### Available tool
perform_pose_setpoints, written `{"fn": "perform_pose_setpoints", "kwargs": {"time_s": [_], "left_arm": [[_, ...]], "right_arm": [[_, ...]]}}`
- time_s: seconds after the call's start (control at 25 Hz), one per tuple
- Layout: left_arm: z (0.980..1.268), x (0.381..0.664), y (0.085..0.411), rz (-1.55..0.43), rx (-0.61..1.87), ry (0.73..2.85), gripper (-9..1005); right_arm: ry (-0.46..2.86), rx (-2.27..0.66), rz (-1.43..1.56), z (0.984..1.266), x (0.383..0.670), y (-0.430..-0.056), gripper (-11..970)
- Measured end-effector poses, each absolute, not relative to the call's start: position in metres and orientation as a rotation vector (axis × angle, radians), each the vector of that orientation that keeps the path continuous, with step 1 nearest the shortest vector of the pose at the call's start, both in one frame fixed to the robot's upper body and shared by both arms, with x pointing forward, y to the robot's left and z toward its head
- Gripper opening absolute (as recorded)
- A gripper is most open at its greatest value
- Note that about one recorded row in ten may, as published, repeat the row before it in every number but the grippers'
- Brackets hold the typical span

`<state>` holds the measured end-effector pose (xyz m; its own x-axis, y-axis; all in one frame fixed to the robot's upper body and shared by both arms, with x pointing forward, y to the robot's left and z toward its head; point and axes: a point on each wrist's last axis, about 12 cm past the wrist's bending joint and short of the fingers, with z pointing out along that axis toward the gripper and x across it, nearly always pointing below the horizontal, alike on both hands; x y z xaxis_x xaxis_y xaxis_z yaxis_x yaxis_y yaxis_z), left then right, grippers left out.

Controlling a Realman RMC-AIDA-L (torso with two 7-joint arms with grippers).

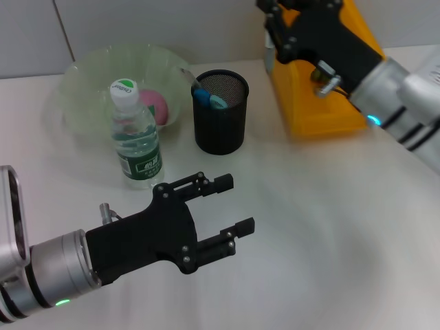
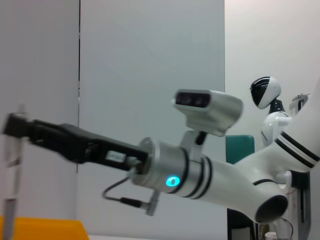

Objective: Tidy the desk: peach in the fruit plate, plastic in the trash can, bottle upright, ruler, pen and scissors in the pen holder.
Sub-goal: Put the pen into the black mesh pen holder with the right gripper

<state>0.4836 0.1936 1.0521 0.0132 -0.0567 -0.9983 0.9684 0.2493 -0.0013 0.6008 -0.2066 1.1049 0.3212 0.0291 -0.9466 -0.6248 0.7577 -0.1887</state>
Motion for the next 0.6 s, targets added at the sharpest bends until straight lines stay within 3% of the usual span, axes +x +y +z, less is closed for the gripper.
{"fn": "perform_pose_setpoints", "kwargs": {"time_s": [0.16,0.6], "left_arm": [[1.053,0.484,0.195,-1.049,0.978,1.271,649],[1.053,0.485,0.195,-1.058,0.966,1.287,649]], "right_arm": [[1.239,-0.621,0.458,1.107,0.617,-0.189,127],[1.249,-0.641,0.494,1.108,0.619,-0.168,127]]}}
